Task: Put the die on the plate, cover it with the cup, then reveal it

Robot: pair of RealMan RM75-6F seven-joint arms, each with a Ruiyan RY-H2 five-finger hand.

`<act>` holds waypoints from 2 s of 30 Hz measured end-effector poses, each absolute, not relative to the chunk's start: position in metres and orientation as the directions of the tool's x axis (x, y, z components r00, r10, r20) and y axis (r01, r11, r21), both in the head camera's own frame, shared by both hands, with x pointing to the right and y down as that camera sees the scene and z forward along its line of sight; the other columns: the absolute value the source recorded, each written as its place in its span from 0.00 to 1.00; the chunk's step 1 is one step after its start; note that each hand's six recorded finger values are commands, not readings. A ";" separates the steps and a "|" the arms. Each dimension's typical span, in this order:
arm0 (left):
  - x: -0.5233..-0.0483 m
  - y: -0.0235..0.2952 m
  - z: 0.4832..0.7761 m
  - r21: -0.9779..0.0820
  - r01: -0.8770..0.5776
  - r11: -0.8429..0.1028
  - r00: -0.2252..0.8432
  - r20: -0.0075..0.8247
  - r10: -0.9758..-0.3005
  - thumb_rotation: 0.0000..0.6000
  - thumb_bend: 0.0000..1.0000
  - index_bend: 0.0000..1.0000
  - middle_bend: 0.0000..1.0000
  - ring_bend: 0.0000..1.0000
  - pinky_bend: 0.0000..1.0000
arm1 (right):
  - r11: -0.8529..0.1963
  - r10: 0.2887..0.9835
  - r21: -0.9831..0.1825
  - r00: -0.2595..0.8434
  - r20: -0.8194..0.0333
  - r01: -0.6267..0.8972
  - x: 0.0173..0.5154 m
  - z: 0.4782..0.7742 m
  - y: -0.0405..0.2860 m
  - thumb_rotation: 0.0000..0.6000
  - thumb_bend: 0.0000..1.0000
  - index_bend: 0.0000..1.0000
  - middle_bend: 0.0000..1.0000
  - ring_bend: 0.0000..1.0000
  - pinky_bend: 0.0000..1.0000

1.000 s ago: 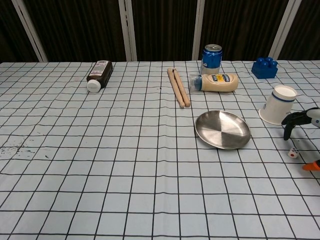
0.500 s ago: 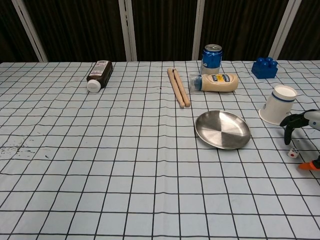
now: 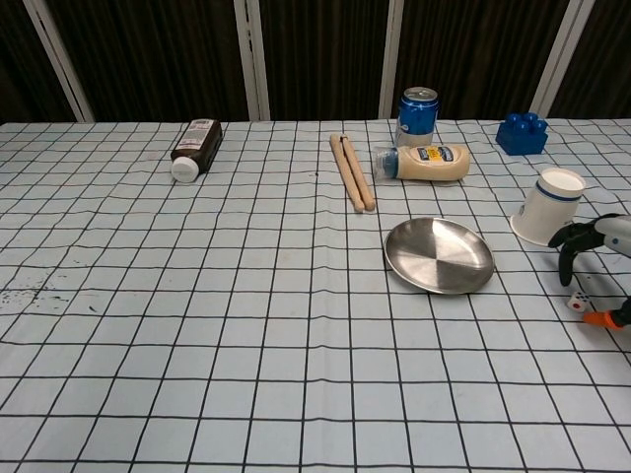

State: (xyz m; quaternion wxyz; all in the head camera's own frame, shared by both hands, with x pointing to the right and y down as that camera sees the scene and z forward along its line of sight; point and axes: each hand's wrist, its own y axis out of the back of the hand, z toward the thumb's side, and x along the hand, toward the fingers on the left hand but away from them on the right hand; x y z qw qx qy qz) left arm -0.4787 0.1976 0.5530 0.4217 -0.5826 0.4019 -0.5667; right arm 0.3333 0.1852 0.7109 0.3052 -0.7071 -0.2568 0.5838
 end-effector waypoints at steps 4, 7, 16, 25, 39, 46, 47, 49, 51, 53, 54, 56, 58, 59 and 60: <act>-0.479 0.198 0.553 -0.947 0.011 -0.322 0.035 0.322 -0.946 1.00 0.71 0.11 0.00 0.00 0.00 | -0.685 0.716 -0.728 0.182 -0.673 0.003 0.334 0.713 0.185 1.00 0.28 0.47 0.18 0.15 0.00; -0.478 0.197 0.554 -0.947 0.013 -0.322 0.034 0.322 -0.946 1.00 0.71 0.11 0.00 0.00 0.00 | -0.686 0.716 -0.727 0.178 -0.675 0.003 0.335 0.715 0.184 1.00 0.28 0.48 0.18 0.15 0.00; -0.477 0.197 0.555 -0.945 0.019 -0.326 0.033 0.327 -0.945 1.00 0.71 0.11 0.00 0.00 0.00 | -0.684 0.720 -0.730 0.170 -0.673 0.003 0.338 0.715 0.181 1.00 0.28 0.49 0.18 0.15 0.00; -0.476 0.198 0.557 -0.943 0.027 -0.330 0.034 0.331 -0.943 1.00 0.71 0.11 0.00 0.00 0.00 | -0.685 0.719 -0.729 0.161 -0.676 0.002 0.343 0.715 0.180 1.00 0.29 0.50 0.18 0.15 0.00; -0.475 0.198 0.559 -0.942 0.032 -0.333 0.033 0.334 -0.942 1.00 0.71 0.11 0.00 0.00 0.00 | -0.686 0.717 -0.727 0.170 -0.676 0.002 0.341 0.716 0.179 1.00 0.30 0.52 0.18 0.15 0.00; -0.475 0.198 0.559 -0.941 0.033 -0.336 0.033 0.337 -0.941 1.00 0.71 0.11 0.00 0.00 0.00 | -0.688 0.715 -0.726 0.174 -0.677 -0.001 0.338 0.716 0.179 1.00 0.31 0.52 0.18 0.15 0.00; -0.475 0.198 0.560 -0.941 0.034 -0.337 0.033 0.338 -0.941 1.00 0.71 0.11 0.00 0.00 0.00 | -0.688 0.715 -0.726 0.175 -0.677 -0.001 0.338 0.717 0.179 1.00 0.31 0.52 0.18 0.15 0.00; -0.475 0.198 0.560 -0.941 0.035 -0.338 0.033 0.339 -0.940 1.00 0.71 0.11 0.00 0.00 0.00 | -0.688 0.714 -0.726 0.178 -0.678 -0.002 0.337 0.717 0.179 1.00 0.31 0.52 0.18 0.15 0.00; -0.475 0.197 0.560 -0.940 0.036 -0.338 0.033 0.339 -0.940 1.00 0.71 0.11 0.00 0.00 0.00 | -0.689 0.713 -0.725 0.180 -0.678 -0.003 0.336 0.717 0.179 1.00 0.31 0.52 0.18 0.15 0.00; -0.475 0.197 0.560 -0.940 0.036 -0.338 0.032 0.340 -0.940 1.00 0.71 0.11 0.00 0.00 0.00 | -0.689 0.713 -0.725 0.180 -0.678 -0.002 0.335 0.717 0.178 1.00 0.31 0.52 0.18 0.15 0.00; -0.474 0.197 0.560 -0.940 0.036 -0.338 0.032 0.339 -0.940 1.00 0.71 0.11 0.00 0.00 0.00 | -0.689 0.713 -0.725 0.180 -0.678 -0.002 0.335 0.717 0.178 1.00 0.31 0.52 0.18 0.15 0.00; -0.474 0.197 0.560 -0.940 0.036 -0.338 0.032 0.339 -0.940 1.00 0.71 0.11 0.00 0.00 0.00 | -0.689 0.713 -0.725 0.181 -0.678 -0.002 0.335 0.717 0.178 1.00 0.31 0.53 0.18 0.15 0.00; -0.475 0.197 0.560 -0.940 0.037 -0.338 0.032 0.339 -0.940 1.00 0.71 0.11 0.00 0.00 0.00 | -0.690 0.712 -0.724 0.181 -0.679 -0.003 0.335 0.717 0.178 1.00 0.32 0.54 0.18 0.15 0.00; -0.475 0.197 0.560 -0.940 0.037 -0.338 0.032 0.339 -0.940 1.00 0.71 0.11 0.00 0.00 0.00 | -0.690 0.712 -0.724 0.181 -0.679 -0.003 0.335 0.717 0.178 1.00 0.32 0.54 0.18 0.16 0.00; -0.475 0.197 0.560 -0.940 0.037 -0.338 0.032 0.339 -0.940 1.00 0.71 0.11 0.00 0.00 0.00 | -0.690 0.712 -0.724 0.181 -0.679 -0.003 0.335 0.717 0.178 1.00 0.32 0.55 0.18 0.16 0.00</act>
